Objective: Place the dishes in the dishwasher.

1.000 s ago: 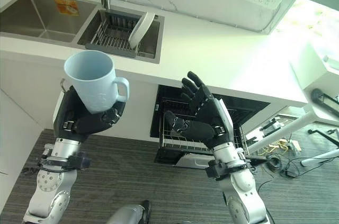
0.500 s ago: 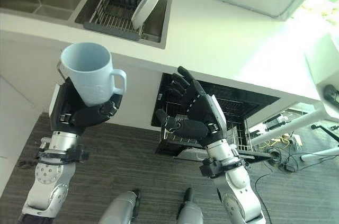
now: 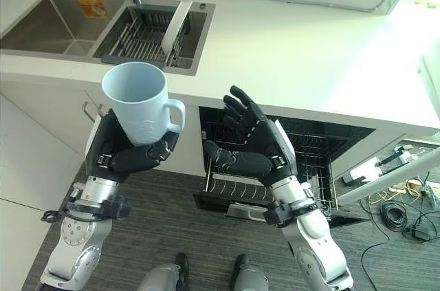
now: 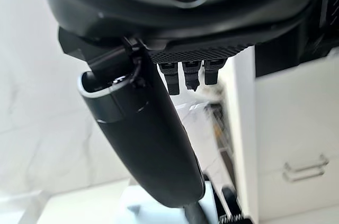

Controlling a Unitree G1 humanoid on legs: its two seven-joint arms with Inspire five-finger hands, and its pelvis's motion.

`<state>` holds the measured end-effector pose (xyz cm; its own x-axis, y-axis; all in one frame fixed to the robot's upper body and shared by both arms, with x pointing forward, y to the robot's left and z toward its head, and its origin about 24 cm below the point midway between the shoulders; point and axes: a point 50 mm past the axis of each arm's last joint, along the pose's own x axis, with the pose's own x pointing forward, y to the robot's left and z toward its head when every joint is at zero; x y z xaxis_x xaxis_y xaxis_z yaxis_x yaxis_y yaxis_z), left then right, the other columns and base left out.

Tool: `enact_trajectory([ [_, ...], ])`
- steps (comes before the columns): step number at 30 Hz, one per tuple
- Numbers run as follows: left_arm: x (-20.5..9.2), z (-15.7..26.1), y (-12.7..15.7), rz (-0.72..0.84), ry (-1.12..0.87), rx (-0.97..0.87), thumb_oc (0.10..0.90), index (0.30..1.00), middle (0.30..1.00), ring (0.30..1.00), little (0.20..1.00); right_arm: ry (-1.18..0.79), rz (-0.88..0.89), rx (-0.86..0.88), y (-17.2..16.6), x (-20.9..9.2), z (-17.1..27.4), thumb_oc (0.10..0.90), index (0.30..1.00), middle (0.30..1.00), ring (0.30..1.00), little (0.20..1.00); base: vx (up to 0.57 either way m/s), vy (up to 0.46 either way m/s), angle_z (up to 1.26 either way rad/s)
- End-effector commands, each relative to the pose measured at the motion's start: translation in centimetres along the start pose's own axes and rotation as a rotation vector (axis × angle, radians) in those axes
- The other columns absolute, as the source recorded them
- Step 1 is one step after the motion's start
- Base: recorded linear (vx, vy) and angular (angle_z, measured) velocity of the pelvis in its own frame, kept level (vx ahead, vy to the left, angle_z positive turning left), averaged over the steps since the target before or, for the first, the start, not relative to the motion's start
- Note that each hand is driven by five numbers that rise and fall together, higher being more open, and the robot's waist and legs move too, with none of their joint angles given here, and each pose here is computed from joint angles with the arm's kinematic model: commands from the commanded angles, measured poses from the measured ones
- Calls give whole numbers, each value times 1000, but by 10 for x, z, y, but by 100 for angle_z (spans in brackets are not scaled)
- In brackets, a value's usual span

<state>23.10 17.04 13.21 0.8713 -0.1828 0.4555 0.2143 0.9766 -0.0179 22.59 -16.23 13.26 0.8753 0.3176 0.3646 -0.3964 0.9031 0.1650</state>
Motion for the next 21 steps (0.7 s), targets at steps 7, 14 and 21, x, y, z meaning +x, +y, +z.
enact_trajectory([
  [7,18,31,-7,-78,-200,68,400,300,300,300,300,-227,-5,-44,-3,10,36,800,900,900,900,900,55,122,-5],
  [14,24,33,-6,-108,-227,130,400,300,300,300,300,-269,-22,10,3,5,32,800,900,900,900,900,29,-282,32],
  [21,27,39,-5,-49,-268,108,400,300,300,300,300,-307,-12,-7,-1,18,43,800,900,900,900,900,-15,-323,-20],
])
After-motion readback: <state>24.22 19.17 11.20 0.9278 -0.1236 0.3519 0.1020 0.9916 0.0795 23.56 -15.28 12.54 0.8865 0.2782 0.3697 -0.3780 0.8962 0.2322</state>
